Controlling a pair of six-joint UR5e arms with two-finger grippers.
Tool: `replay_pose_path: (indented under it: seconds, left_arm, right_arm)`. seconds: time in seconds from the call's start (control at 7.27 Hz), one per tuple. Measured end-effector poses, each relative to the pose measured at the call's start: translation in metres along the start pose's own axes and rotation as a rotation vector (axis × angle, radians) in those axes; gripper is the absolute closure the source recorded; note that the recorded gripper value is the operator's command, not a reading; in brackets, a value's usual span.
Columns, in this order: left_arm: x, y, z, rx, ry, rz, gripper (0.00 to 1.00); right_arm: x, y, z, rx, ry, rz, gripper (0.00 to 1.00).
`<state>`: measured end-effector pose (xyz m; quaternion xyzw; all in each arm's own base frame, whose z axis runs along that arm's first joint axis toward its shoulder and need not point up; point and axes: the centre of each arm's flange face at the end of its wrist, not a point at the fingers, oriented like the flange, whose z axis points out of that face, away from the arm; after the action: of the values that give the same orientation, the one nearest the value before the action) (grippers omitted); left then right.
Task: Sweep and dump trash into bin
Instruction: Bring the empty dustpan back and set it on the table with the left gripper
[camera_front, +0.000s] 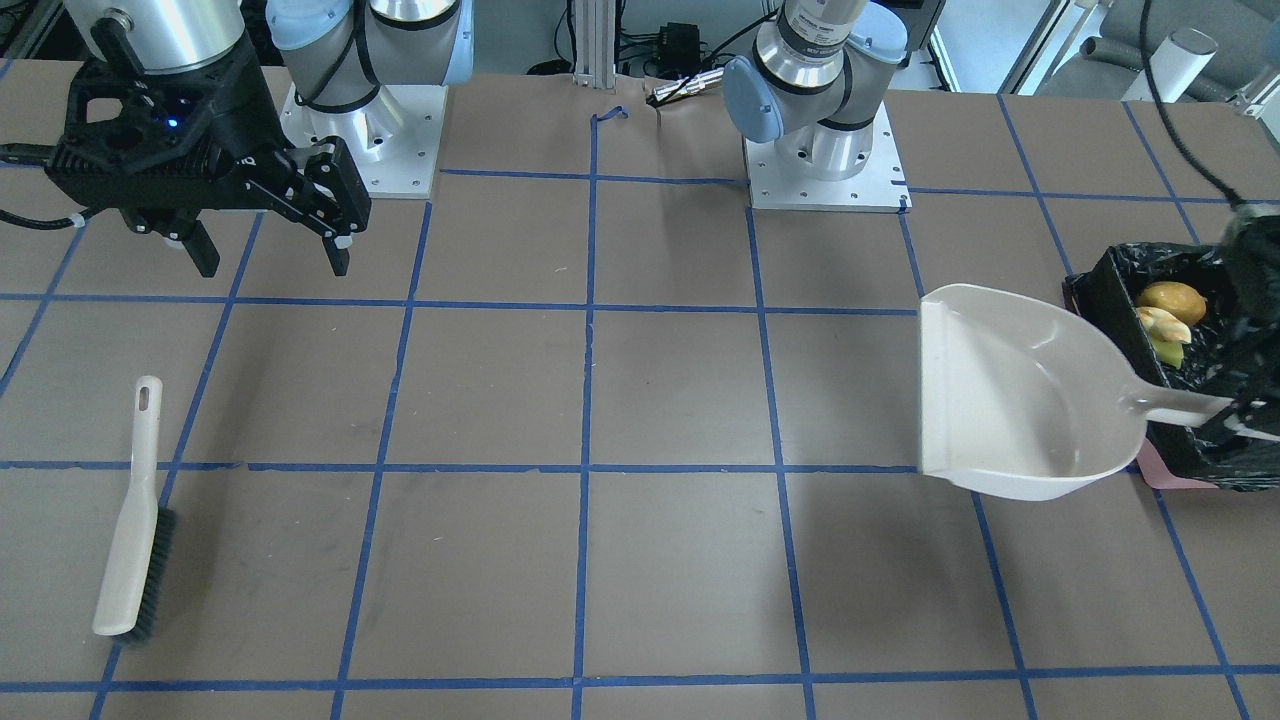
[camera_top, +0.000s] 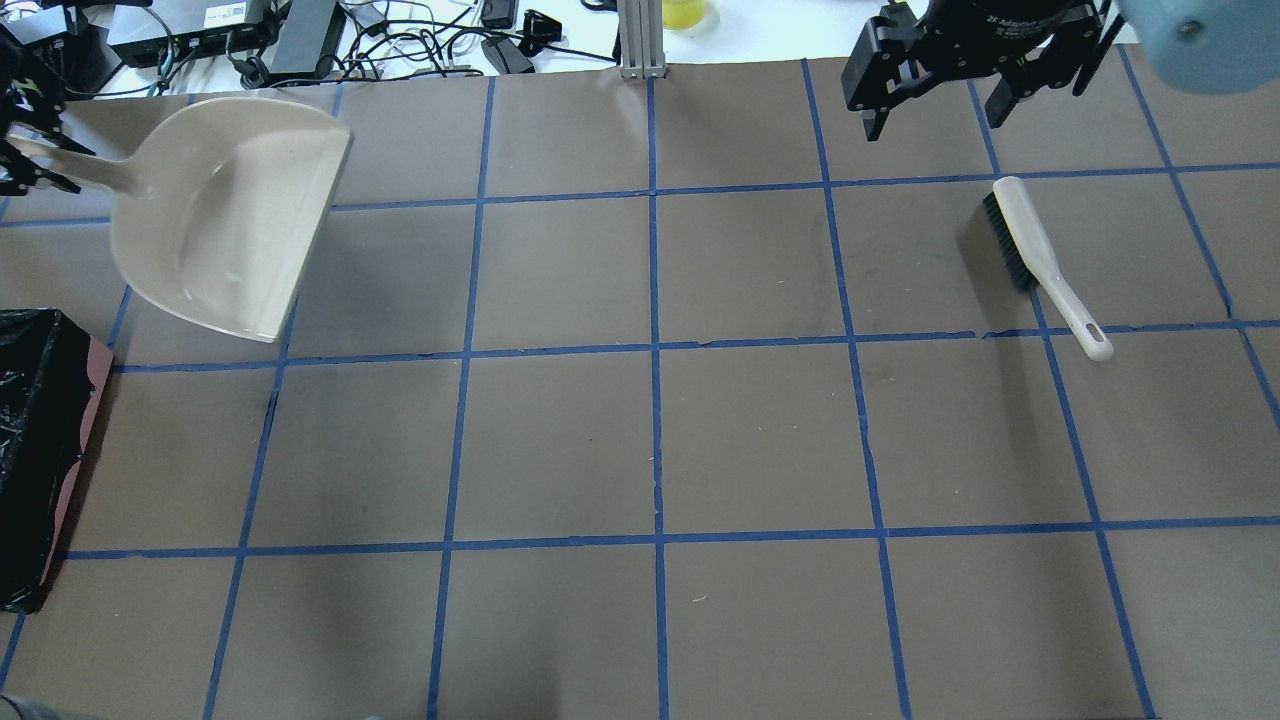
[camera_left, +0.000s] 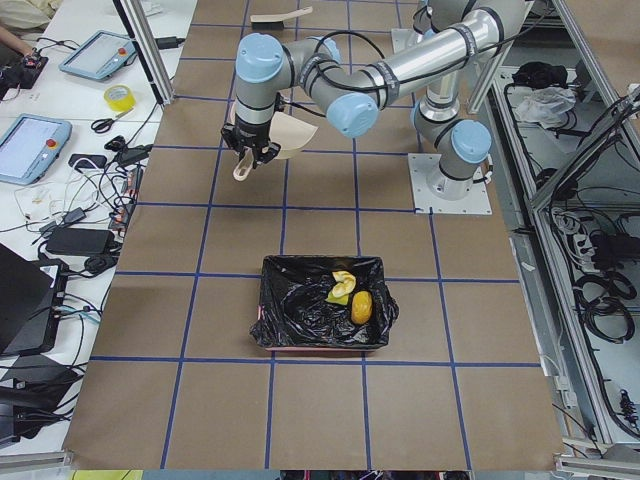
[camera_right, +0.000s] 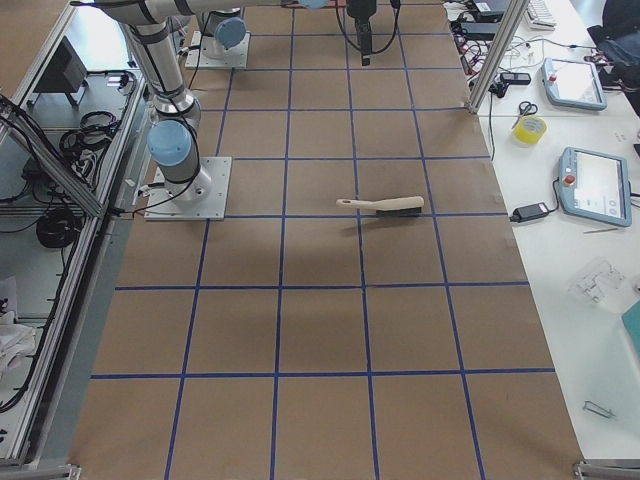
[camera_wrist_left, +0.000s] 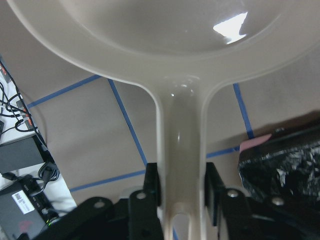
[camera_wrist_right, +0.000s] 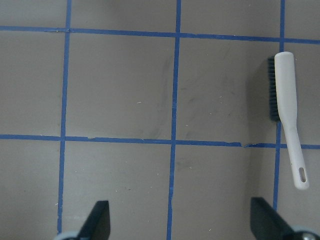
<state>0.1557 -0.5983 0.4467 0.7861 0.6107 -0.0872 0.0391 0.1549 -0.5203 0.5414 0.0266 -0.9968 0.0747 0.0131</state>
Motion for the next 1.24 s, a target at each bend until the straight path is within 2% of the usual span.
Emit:
replay_pose_path:
  seconds: [0.28, 0.69, 0.96, 1.24]
  left_arm:
    - [-0.037, -0.033, 0.061, 0.028, 0.073, -0.099, 1.00]
    - [-0.098, -0.087, 0.130, -0.023, 0.154, -0.147, 1.00]
    - [-0.112, -0.101, 0.171, -0.038, 0.200, -0.147, 1.00]
    - [-0.111, -0.103, 0.204, -0.058, 0.218, -0.201, 1.00]
  right_arm:
    - [0.000, 0.000, 0.000, -0.001, 0.000, 0.000, 0.00]
    - [0.001, 0.000, 0.000, 0.000, 0.007, -0.004, 0.00]
    - [0.001, 0.000, 0.001, -0.001, 0.006, -0.004, 0.00]
    - [0.000, 0.000, 0.001, -0.001, 0.005, -0.003, 0.00]
